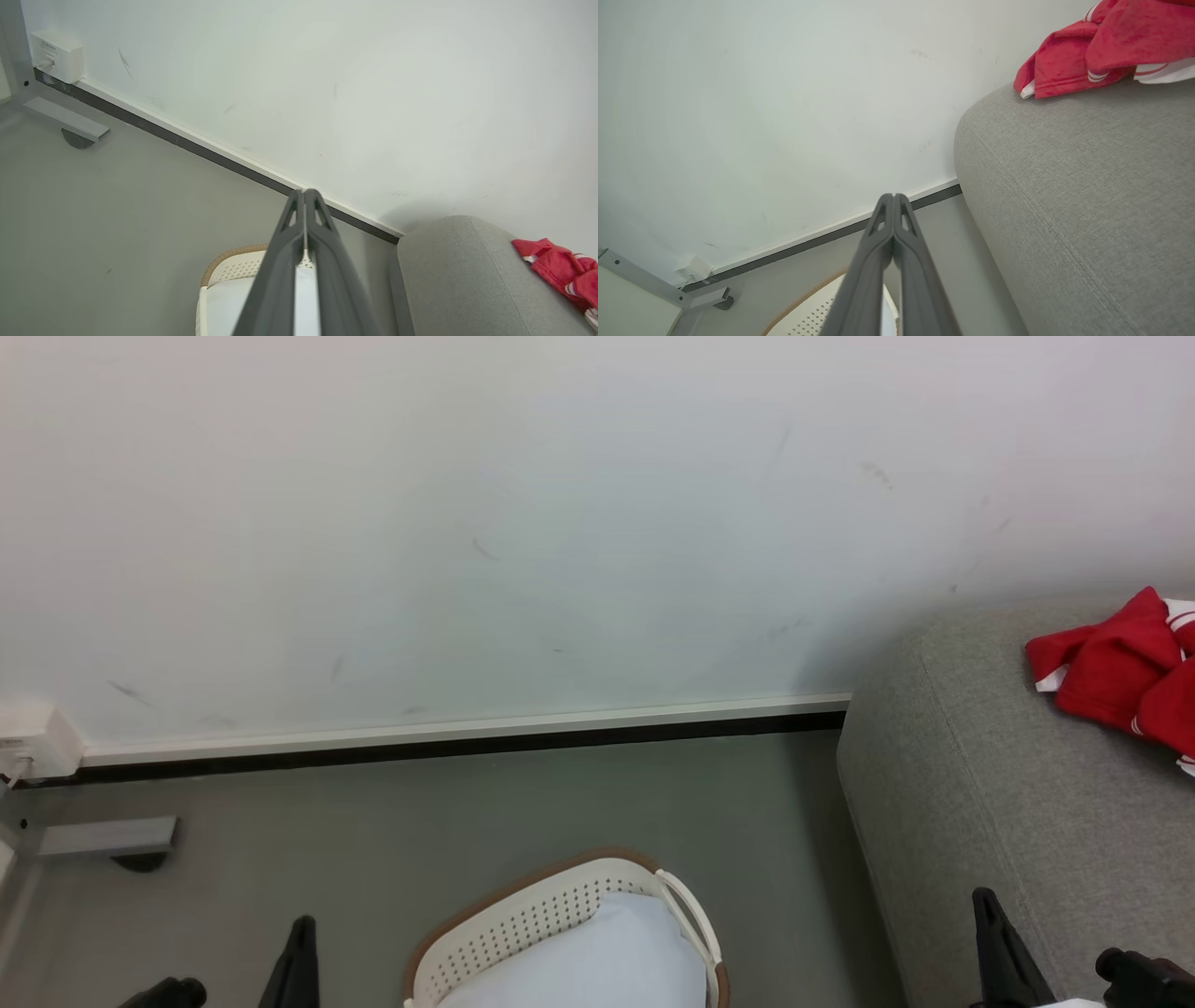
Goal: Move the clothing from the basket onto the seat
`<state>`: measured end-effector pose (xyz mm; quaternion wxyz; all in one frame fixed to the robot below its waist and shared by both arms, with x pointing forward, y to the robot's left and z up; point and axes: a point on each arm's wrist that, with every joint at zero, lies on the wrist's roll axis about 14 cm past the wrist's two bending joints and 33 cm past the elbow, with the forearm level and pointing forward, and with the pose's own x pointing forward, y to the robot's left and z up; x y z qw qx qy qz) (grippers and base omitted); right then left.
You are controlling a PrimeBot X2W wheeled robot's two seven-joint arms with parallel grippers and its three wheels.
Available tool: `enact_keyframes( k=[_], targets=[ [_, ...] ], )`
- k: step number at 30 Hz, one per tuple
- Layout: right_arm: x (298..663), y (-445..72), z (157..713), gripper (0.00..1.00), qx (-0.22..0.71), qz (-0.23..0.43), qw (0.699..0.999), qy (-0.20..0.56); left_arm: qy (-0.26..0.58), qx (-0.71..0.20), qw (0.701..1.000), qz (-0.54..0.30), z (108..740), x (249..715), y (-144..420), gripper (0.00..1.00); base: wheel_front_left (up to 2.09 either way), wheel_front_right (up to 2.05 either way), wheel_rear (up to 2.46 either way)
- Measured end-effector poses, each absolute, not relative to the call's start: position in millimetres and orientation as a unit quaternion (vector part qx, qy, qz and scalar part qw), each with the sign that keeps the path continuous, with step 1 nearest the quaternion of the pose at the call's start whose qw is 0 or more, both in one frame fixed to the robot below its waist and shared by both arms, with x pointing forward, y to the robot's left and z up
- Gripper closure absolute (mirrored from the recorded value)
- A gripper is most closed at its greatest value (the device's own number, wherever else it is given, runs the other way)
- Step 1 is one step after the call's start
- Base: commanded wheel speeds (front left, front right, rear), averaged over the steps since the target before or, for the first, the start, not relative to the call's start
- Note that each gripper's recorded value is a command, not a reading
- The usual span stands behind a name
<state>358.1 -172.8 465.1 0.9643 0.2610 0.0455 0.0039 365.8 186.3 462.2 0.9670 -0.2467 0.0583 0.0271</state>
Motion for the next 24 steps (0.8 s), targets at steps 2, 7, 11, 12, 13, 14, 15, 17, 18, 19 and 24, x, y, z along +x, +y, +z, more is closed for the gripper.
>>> enact_keyframes(
  k=[2, 7, 11, 12, 13, 14, 15, 17, 18, 19, 24],
  targets=[
    [358.9, -174.1, 465.5, 1.0, 0.276, 0.001, 0.96, 0.046, 0.058, -0.264, 0.962, 0.031, 463.0, 366.5, 187.5, 1.0, 0.0, 0.0, 0.0],
    [361.5, -177.7, 467.7, 1.0, 0.312, -0.007, 0.949, 0.044, 0.058, -0.299, 0.952, 0.037, 464.9, 368.3, 188.9, 1.0, 0.0, 0.0, 0.0],
    [362.6, -180.5, 468.8, 1.0, 0.339, -0.013, 0.94, 0.043, 0.056, -0.329, 0.942, 0.039, 467.7, 370.1, 189.9, 1.0, 0.0, 0.0, 0.0],
    [362.9, -181.1, 469.2, 1.0, 0.346, -0.014, 0.937, 0.043, 0.057, -0.333, 0.94, 0.04, 467.5, 370.2, 189.9, 1.0, 0.0, 0.0, 0.0],
    [363.1, -181.4, 469.1, 1.0, 0.351, -0.015, 0.935, 0.044, 0.057, -0.34, 0.938, 0.04, 467.9, 370.4, 189.9, 1.0, 0.0, 0.0, 0.0],
    [363.3, -182.0, 469.3, 1.0, 0.358, -0.016, 0.933, 0.043, 0.057, -0.348, 0.935, 0.04, 468.3, 370.7, 190.0, 1.0, 0.0, 0.0, 0.0],
    [363.5, -182.4, 469.5, 1.0, 0.364, -0.017, 0.93, 0.043, 0.056, -0.356, 0.932, 0.041, 468.9, 371.1, 190.5, 1.0, 0.0, 0.0, 0.0],
    [364.4, -183.4, 470.5, 1.0, 0.377, -0.019, 0.925, 0.042, 0.056, -0.366, 0.928, 0.042, 470.0, 371.8, 191.1, 1.0, 0.0, 0.0, 0.0],
    [364.9, -183.7, 470.8, 1.0, 0.382, -0.019, 0.923, 0.043, 0.056, -0.372, 0.925, 0.042, 470.3, 372.1, 191.3, 1.0, 0.0, 0.0, 0.0],
    [365.3, -184.1, 471.3, 1.0, 0.389, -0.02, 0.92, 0.042, 0.056, -0.38, 0.922, 0.044, 470.5, 372.3, 191.6, 1.0, 0.0, 0.0, 0.0],
    [367.6, -186.3, 473.9, 1.0, 0.417, -0.023, 0.908, 0.039, 0.052, -0.411, 0.909, 0.045, 473.7, 374.4, 191.9, 1.0, 0.0, 0.0, 0.0]
  ],
)
